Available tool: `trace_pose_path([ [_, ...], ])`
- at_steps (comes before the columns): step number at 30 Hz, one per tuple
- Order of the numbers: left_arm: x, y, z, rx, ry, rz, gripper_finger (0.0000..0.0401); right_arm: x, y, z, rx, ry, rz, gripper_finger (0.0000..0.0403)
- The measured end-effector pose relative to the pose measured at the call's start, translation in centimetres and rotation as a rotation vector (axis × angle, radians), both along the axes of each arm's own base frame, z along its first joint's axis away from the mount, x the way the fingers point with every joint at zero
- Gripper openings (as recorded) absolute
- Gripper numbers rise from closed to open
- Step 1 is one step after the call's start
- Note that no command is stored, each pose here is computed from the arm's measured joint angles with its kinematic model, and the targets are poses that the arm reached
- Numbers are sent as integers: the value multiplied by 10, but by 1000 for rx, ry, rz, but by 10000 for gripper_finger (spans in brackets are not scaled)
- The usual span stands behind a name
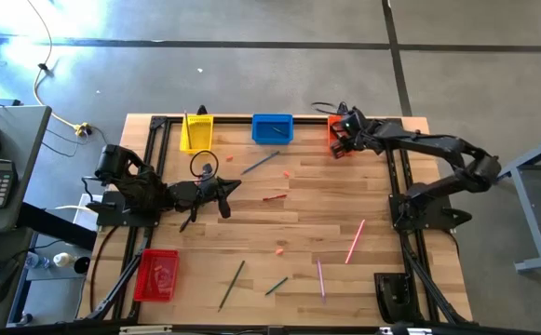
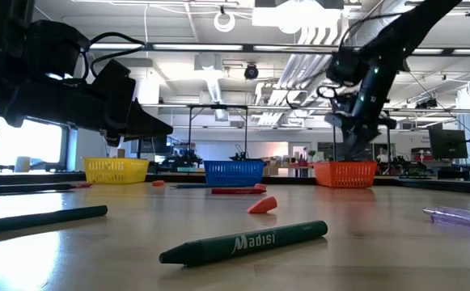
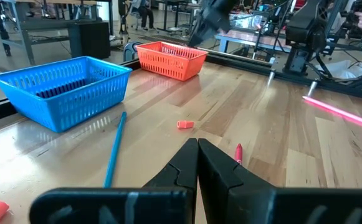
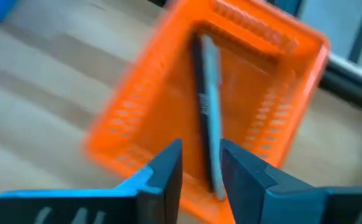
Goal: Sort crayons/erasers/pens/pencils in bins
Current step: Put the green colored pencil into the yellow bin
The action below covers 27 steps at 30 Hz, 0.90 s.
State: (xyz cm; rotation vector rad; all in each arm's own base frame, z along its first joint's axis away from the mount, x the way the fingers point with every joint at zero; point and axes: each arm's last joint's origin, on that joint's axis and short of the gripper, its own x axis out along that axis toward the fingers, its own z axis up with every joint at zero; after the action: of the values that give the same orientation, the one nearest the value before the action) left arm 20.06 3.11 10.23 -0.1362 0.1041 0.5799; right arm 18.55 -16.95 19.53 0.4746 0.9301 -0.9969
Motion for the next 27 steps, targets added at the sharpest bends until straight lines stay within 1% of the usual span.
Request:
trace_pose_path([
  [4,0,0,0,4,3,-1,0,9,20,18,-88,-96,99,41],
  [6,0,0,0,7,8,-4,0,13,31,20,-126,-158,139,14],
  [7,0,0,0,6,8,-11,0,15,37,20,-145,-190,164,7],
  [9,0,-1,0,4,9,-26,0,20,49,17,-186,-265,212,7],
  [12,1,-1,0,2,8,-49,0,25,67,5,-217,-358,280,12],
  [17,8,-3,0,13,31,-154,0,29,97,-15,-297,-526,413,2],
  [20,21,-4,1,-6,41,-215,0,28,111,-19,-365,-614,497,4],
  [22,32,-6,2,-18,71,-259,0,27,118,-19,-407,-652,541,3],
  [27,58,-13,5,-32,151,-325,0,26,126,-19,-479,-673,617,1],
])
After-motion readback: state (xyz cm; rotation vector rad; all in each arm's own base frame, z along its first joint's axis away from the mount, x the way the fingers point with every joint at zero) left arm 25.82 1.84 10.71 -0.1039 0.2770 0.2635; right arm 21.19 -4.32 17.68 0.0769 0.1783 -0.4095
